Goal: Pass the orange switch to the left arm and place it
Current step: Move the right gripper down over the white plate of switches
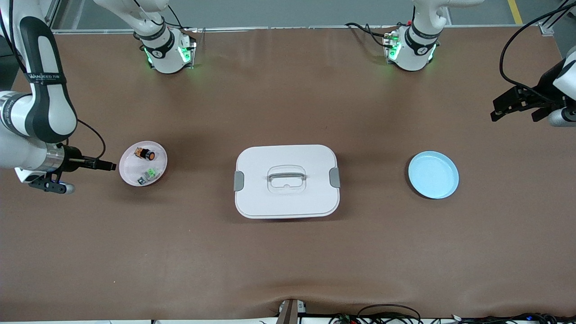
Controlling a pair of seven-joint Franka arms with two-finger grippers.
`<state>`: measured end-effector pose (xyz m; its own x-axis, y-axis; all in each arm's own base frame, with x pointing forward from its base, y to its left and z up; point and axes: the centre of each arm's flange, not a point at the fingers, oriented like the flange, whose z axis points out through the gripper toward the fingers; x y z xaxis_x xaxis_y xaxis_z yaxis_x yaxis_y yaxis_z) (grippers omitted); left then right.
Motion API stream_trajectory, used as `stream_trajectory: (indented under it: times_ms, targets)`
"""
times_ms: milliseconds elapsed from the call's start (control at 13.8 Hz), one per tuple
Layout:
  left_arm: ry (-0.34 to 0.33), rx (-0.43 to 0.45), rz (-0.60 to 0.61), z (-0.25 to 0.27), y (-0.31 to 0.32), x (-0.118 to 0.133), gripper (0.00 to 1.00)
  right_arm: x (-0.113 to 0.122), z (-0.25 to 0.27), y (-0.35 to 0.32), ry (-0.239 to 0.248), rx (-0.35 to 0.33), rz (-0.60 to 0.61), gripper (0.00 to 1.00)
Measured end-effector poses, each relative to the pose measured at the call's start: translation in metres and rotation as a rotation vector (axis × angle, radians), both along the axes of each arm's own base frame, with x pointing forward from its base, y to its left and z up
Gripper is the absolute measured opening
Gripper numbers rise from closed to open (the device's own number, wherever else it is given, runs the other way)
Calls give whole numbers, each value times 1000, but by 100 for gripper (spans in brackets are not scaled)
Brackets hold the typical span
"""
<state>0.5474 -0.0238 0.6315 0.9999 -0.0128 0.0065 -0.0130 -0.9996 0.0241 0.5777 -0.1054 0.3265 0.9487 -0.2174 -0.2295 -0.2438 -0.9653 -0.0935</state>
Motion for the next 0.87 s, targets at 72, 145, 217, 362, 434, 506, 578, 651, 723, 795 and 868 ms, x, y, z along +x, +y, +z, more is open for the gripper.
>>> stream_trajectory:
  times_ms: [72, 145, 217, 362, 434, 506, 578, 651, 723, 795, 868]
  targets:
    - [0, 0, 0, 0, 0, 0, 100, -2, -3, 1, 1, -2, -6, 100]
    - [0, 0, 1, 0, 0, 0, 100, -5, -6, 1, -5, -4, -11, 100]
    - [0, 0, 1, 0, 1, 0, 100, -9, -10, 2, -14, -7, -14, 100]
    - [0, 0, 1, 0, 1, 0, 100, -21, -23, 4, -28, -15, -25, 100]
    - [0, 0, 1, 0, 1, 0, 100, -28, -30, 5, -34, -19, -30, 100]
    - [0, 0, 2, 0, 1, 0, 100, -34, -38, 7, -39, -23, -36, 100]
    - [0, 0, 2, 0, 1, 0, 100, -39, -44, 12, -39, -28, -48, 100]
    - [0, 0, 3, 0, 1, 0, 100, -43, -49, 18, -37, -34, -63, 100]
    - [0, 0, 3, 0, 2, 0, 100, -45, -53, 24, -38, -39, -72, 100]
    - [0, 0, 3, 0, 2, 0, 100, -47, -56, 30, -43, -44, -78, 100]
    - [0, 0, 3, 0, 2, 0, 100, -50, -60, 33, -49, -48, -80, 100]
